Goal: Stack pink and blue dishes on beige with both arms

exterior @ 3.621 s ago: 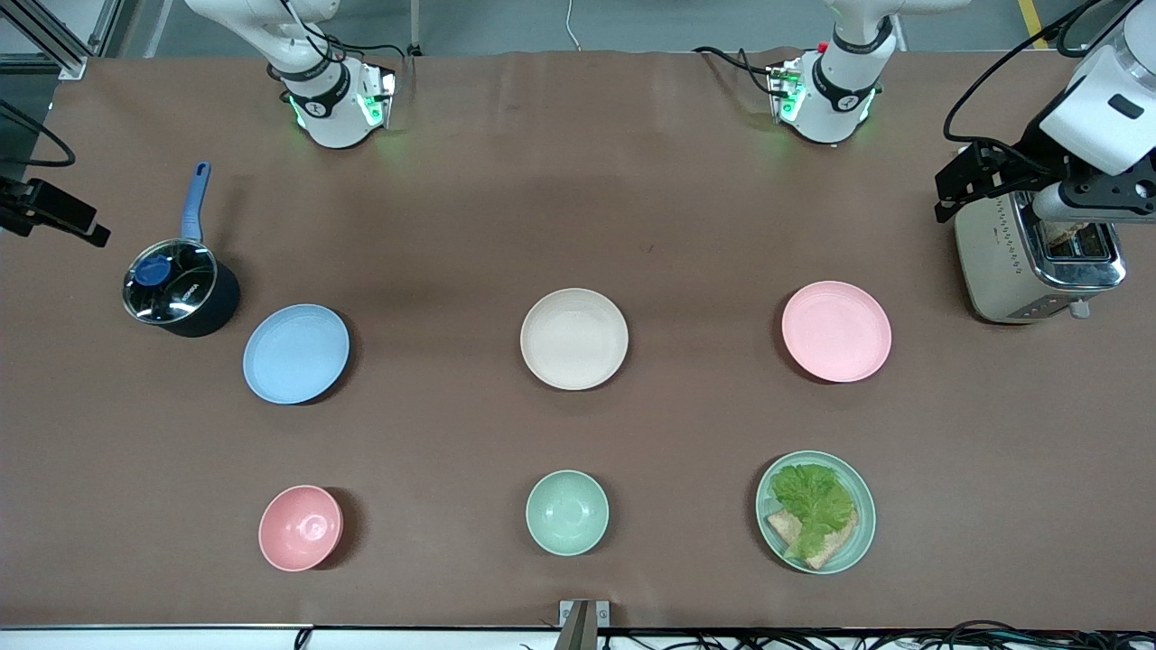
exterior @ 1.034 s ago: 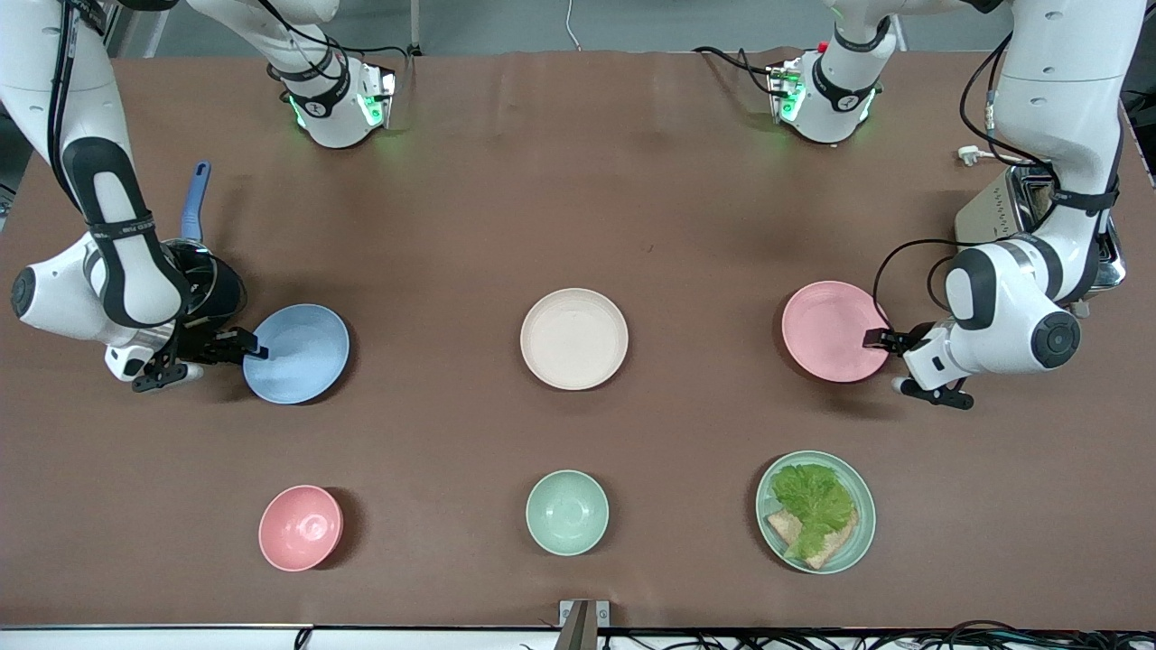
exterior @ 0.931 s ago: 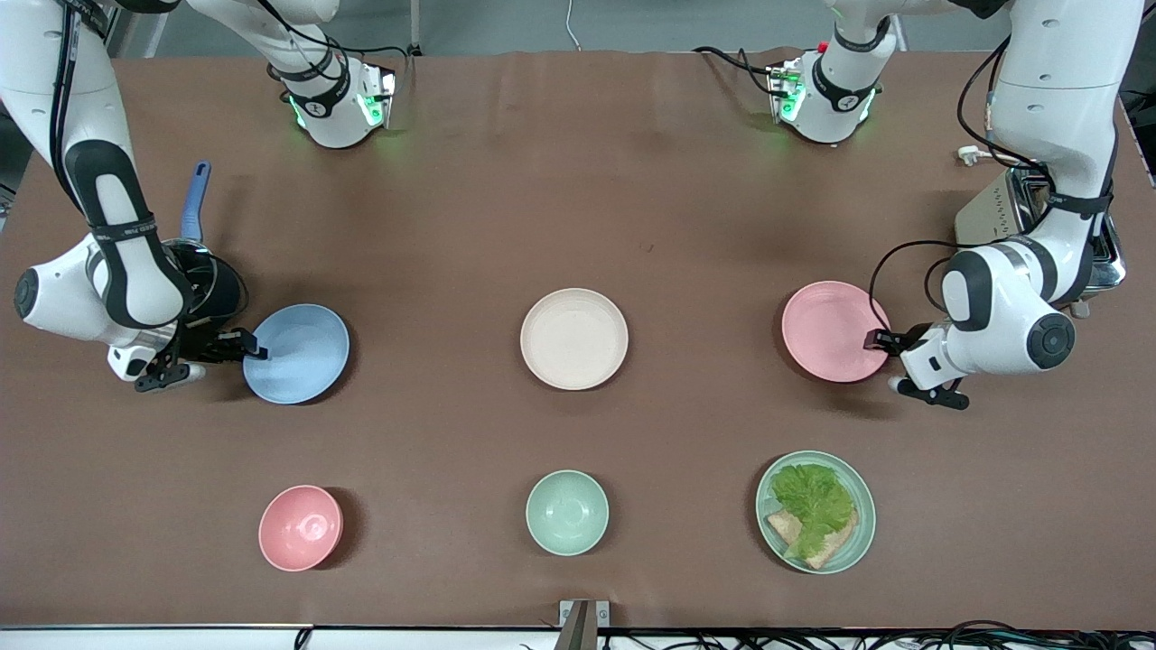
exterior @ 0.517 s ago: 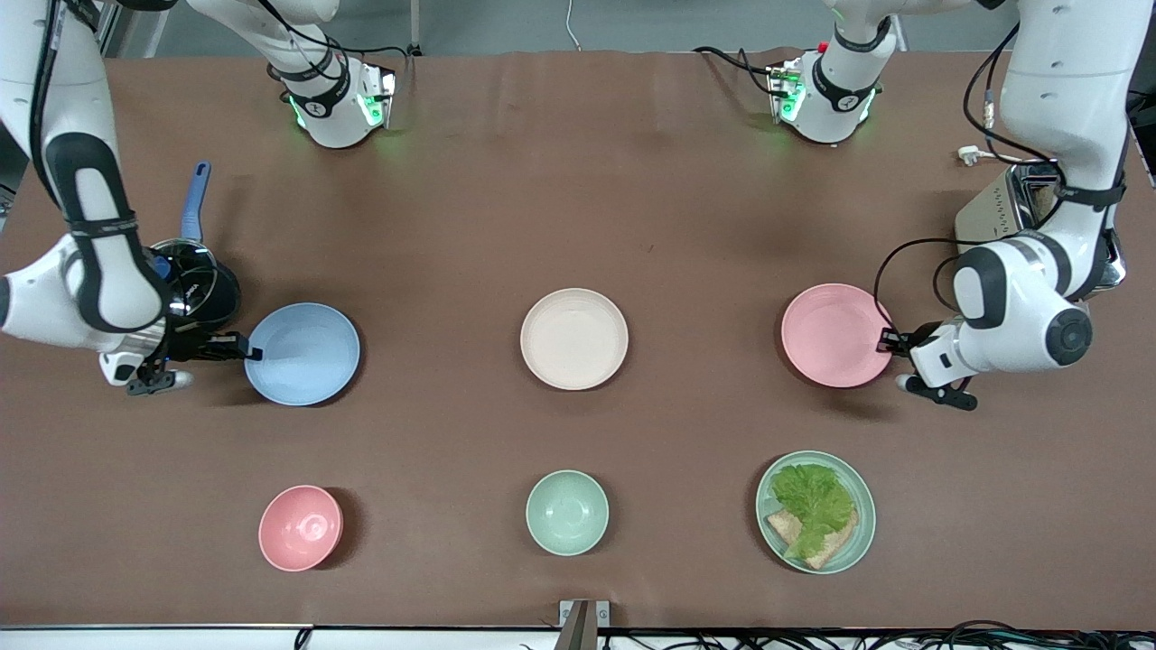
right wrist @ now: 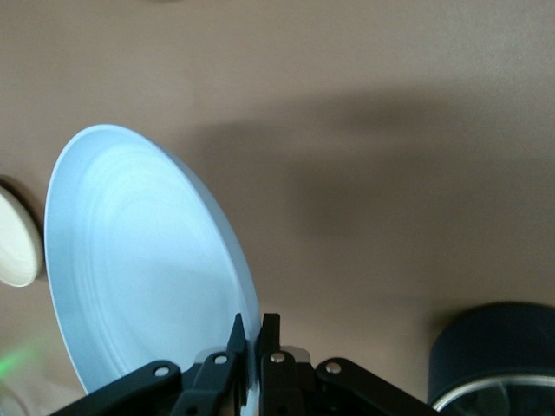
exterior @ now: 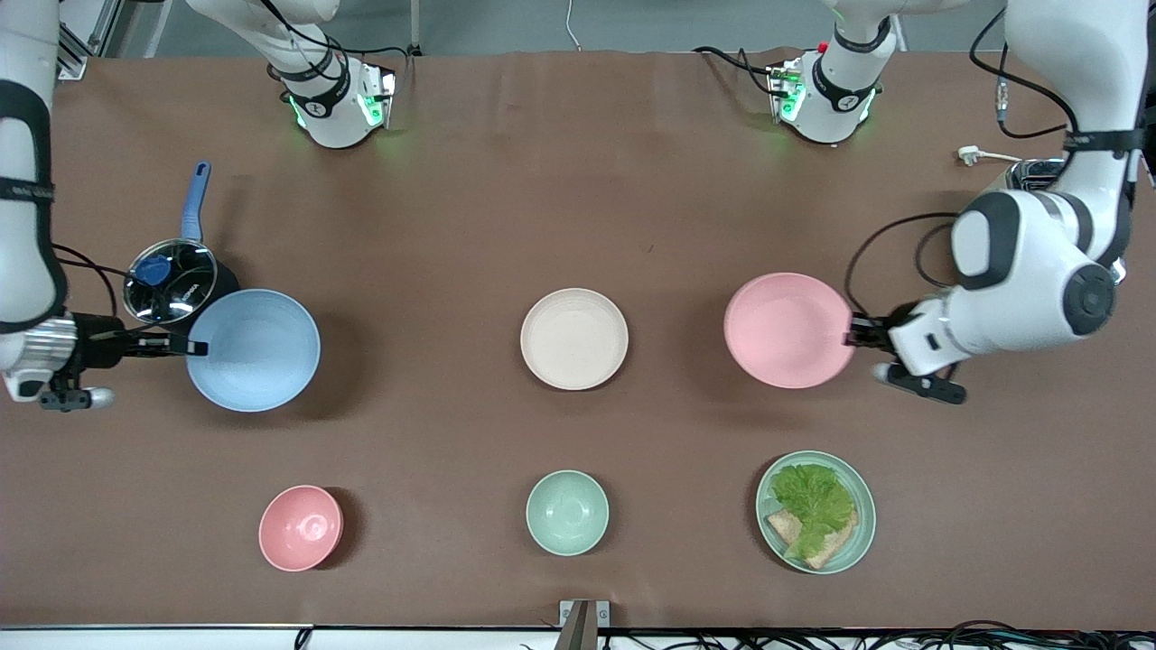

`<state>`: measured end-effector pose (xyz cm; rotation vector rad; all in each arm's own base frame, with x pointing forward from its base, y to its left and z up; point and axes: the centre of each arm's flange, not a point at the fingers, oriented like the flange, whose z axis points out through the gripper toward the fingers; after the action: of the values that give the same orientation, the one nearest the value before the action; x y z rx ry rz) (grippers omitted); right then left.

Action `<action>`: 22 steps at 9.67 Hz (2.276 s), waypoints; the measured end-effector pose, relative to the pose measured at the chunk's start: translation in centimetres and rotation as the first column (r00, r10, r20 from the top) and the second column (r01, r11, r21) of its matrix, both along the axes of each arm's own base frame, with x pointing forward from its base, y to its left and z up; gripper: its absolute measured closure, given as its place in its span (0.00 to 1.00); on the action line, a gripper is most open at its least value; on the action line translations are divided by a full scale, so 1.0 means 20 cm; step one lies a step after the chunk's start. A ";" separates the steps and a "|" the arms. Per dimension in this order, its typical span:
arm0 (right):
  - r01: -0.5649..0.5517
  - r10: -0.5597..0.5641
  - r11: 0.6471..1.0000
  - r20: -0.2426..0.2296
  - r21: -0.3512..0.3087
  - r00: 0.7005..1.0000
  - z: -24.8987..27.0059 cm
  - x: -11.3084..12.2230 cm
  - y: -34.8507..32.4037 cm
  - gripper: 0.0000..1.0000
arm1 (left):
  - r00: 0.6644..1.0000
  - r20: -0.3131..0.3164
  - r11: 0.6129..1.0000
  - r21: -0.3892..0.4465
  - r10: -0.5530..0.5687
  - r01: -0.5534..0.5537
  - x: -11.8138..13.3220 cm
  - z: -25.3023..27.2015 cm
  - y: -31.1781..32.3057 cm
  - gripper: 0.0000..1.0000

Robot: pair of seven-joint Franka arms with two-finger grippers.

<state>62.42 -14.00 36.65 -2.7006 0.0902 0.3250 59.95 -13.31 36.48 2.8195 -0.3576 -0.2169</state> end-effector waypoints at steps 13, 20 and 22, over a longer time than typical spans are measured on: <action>0.110 -0.114 0.993 -0.152 -0.036 0.982 -0.06 0.01 1.27 0.93 | 0.983 0.006 0.983 -0.013 0.183 -0.183 -0.33 -0.73 -1.38 0.85; 0.141 -0.141 0.990 -0.071 -0.006 0.987 -0.37 -0.36 2.10 0.93 | 0.961 0.067 0.960 0.063 0.270 -0.274 -0.04 0.09 -0.93 0.00; 0.187 -0.186 0.982 -0.012 0.025 0.982 -0.38 -0.46 2.30 0.93 | 0.946 0.149 0.940 0.144 0.287 -0.308 -0.02 0.50 -0.54 0.00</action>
<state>53.21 31.97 29.13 -2.6392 0.3374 0.2799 59.53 -24.16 46.54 3.0105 0.0699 -0.0026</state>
